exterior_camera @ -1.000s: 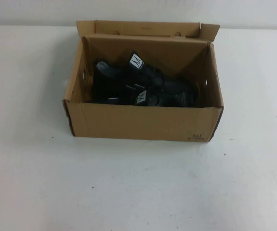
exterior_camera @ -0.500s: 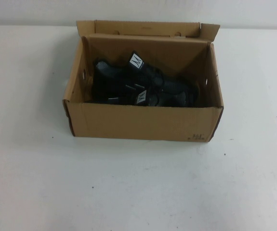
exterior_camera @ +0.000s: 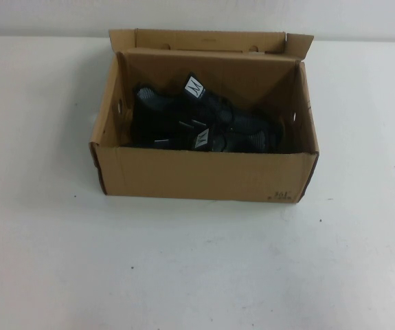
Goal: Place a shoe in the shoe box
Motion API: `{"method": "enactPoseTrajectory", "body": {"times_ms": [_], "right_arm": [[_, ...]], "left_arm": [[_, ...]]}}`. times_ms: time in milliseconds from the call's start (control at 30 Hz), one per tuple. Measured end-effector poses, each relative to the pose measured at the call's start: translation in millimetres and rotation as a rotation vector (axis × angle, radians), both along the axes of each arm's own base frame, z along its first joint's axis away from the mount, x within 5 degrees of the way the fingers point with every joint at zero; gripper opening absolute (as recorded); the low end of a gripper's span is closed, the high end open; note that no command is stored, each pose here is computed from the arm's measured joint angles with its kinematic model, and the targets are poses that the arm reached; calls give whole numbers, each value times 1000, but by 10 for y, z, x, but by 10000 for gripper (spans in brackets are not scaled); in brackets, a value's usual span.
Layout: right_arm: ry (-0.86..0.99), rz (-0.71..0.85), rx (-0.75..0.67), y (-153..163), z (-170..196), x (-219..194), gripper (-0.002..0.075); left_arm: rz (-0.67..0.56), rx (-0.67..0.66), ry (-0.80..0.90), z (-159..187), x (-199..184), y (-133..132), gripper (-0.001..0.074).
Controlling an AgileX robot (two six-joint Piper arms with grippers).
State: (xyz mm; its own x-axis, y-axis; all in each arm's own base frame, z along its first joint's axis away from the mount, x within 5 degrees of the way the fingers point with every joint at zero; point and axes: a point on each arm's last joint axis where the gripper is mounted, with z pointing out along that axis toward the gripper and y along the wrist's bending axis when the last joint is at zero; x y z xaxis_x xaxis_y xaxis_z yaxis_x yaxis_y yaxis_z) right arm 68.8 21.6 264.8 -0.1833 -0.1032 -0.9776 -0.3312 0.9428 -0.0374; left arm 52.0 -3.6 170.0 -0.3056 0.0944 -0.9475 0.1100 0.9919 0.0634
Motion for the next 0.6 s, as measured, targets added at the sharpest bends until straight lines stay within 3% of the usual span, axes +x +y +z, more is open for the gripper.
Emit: {"method": "enactPoseTrajectory", "body": {"times_ms": [433, 600], "right_arm": [[-57, -13, 22, -34, -1, -56, -17], [-149, -78, 126, -59, -253, -69, -17]], "left_arm": [[0, 0, 0, 0, 0, 0, -1], [0, -1, 0, 0, 0, -1, -1]]}}
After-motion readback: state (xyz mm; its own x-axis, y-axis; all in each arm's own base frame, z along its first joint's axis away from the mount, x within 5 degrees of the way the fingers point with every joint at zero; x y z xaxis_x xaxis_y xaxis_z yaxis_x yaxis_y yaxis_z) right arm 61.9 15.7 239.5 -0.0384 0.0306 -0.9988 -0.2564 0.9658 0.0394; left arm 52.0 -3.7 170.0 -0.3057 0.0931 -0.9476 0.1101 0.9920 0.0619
